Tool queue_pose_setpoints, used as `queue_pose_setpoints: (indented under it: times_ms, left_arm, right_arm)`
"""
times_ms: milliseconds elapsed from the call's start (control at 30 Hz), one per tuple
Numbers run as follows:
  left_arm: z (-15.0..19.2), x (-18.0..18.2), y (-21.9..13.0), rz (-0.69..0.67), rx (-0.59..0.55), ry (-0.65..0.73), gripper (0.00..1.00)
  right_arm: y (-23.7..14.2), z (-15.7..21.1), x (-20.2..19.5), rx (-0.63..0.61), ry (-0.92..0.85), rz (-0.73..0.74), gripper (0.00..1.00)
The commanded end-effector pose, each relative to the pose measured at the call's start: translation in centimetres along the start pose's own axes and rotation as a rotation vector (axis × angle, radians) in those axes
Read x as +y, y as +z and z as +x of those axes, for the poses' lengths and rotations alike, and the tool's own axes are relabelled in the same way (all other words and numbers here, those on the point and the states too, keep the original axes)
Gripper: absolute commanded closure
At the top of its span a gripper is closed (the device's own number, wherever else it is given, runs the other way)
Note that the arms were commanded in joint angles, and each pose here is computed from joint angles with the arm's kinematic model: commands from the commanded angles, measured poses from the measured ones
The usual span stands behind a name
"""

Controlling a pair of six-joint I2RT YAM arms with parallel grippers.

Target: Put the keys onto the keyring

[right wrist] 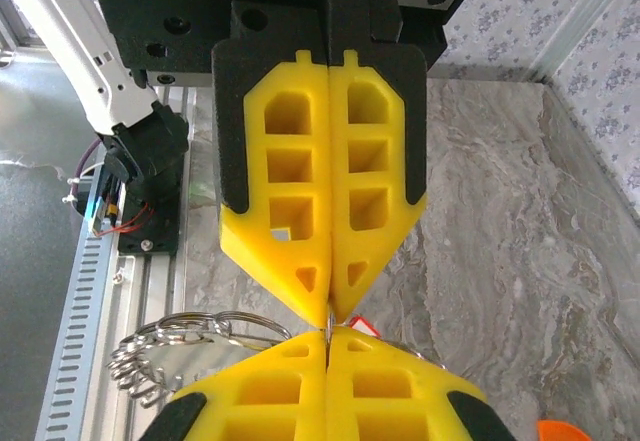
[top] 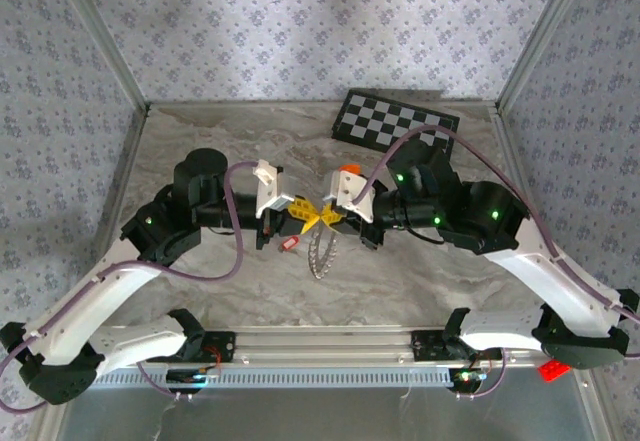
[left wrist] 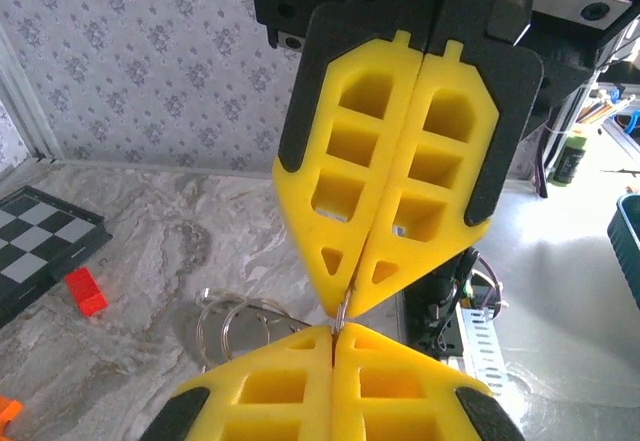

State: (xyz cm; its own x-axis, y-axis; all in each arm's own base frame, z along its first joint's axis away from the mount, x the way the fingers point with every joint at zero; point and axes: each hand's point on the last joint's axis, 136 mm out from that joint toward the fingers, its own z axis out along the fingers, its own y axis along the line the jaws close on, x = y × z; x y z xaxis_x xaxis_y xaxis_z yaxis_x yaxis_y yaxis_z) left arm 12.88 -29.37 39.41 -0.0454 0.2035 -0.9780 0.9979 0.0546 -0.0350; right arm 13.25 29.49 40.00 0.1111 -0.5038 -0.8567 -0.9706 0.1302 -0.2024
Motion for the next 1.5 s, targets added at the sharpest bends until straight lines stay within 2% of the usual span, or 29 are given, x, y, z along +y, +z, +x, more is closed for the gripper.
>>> queue_pose_setpoints:
  times_ms: [0, 100, 200, 300, 367, 467, 600, 767, 833, 1067, 1467]
  left_arm:
    - [-2.5, 0.3, -0.7, -0.023, -0.1, 0.035, 1.0]
    - [-2.8, 0.2, -0.9, -0.026, -0.122, 0.036, 1.0]
    - [-3.3, -0.2, -1.4, -0.02, -0.148, 0.044, 1.0]
    - [-3.9, -0.6, -2.0, -0.006, -0.179, 0.046, 1.0]
    - [-4.3, -0.9, -2.3, 0.017, -0.2, 0.044, 1.0]
    - [-5.0, -1.8, -2.8, 0.064, -0.233, 0.05, 1.0]
    - [-5.4, -2.5, -3.2, 0.085, -0.252, 0.064, 1.0]
    - [-6.0, -3.4, -3.5, 0.137, -0.276, 0.082, 1.0]
    - [-6.2, -3.6, -3.5, 0.147, -0.281, 0.09, 1.0]
    - [-6.5, -3.5, -3.5, 0.149, -0.287, 0.101, 1.0]
    - [-6.5, -3.3, -3.4, 0.141, -0.293, 0.098, 1.0]
  right_arm:
    - [-1.2, -1.6, 0.6, -0.084, -0.012, 0.0, 0.8]
    - [-2.0, -1.8, 0.7, -0.129, 0.025, 0.019, 0.62]
    - [-2.9, -1.7, -0.1, -0.194, 0.089, 0.101, 0.43]
    - [-3.7, -2.1, 0.1, -0.292, 0.153, 0.104, 0.32]
    - [-4.1, -1.9, 0.2, -0.315, 0.184, 0.106, 0.29]
    - [-4.2, -1.8, 0.1, -0.348, 0.218, 0.098, 0.3]
    - [-4.5, -2.9, 0.7, -0.424, 0.235, 0.036, 0.37]
    - [-4.4, -4.3, 1.4, -0.485, 0.224, -0.042, 0.56]
    - [-4.3, -4.7, 1.4, -0.493, 0.218, -0.052, 0.6]
    - [-4.5, -5.3, 2.2, -0.509, 0.206, -0.108, 0.6]
    - [-3.6, -5.5, 1.5, -0.507, 0.208, -0.094, 0.64]
